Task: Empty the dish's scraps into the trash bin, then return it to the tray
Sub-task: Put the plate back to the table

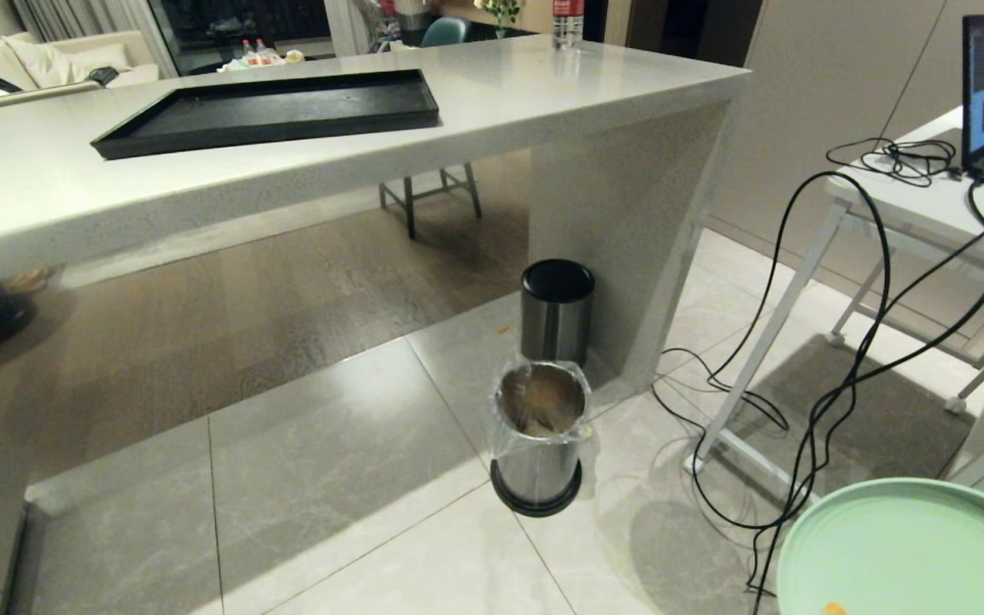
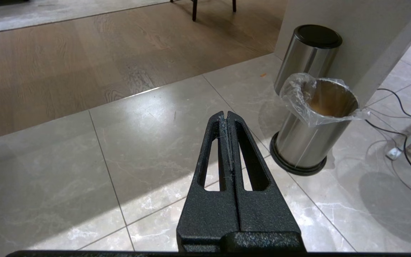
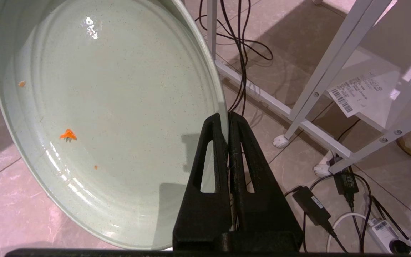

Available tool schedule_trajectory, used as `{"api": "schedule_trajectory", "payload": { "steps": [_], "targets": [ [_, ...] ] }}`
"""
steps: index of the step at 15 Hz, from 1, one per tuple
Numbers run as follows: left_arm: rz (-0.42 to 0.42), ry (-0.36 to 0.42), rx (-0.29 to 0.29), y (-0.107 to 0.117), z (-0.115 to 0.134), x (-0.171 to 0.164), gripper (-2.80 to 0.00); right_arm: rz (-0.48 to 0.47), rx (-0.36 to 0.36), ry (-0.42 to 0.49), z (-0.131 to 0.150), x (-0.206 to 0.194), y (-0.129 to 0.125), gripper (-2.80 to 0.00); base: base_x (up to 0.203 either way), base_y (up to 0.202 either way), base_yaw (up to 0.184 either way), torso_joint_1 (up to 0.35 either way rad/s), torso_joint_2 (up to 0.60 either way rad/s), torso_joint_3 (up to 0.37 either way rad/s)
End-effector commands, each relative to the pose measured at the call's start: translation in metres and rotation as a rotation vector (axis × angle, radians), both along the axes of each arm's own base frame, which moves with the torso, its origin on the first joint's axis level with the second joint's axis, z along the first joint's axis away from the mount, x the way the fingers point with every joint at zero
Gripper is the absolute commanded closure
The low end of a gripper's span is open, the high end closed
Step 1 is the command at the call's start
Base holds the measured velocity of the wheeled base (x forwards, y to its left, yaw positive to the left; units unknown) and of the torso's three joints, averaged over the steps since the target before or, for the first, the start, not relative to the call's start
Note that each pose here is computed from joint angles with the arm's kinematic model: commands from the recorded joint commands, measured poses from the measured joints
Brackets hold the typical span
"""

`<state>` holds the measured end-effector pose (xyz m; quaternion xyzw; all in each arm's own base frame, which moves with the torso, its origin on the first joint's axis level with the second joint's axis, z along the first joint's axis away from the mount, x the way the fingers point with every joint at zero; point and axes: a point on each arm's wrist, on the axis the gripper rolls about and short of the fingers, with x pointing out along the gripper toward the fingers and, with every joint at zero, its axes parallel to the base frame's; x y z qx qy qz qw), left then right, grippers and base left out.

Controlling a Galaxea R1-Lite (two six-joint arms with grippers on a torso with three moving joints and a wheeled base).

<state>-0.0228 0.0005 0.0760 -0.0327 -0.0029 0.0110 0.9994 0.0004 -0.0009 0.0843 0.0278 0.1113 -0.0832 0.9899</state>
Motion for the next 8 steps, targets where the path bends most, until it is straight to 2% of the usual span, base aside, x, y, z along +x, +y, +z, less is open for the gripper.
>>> {"api": "schedule_trajectory", "payload": {
  "steps": [1,8],
  "targets": [
    [0.000,0.000,-0.001,0.0000,0.0001,0.0001,0.00,0.000,0.000,0.002,0.0001,0.0002,0.0000,0.00,0.000,0.000,0.000,0.000,0.00,0.000],
    [0.001,0.000,0.001,0.0000,0.0001,0.0001,0.00,-0.001,0.001,0.001,0.0001,0.0002,0.0000,0.00,0.000,0.000,0.000,0.000,0.00,0.000]
  ]
}}
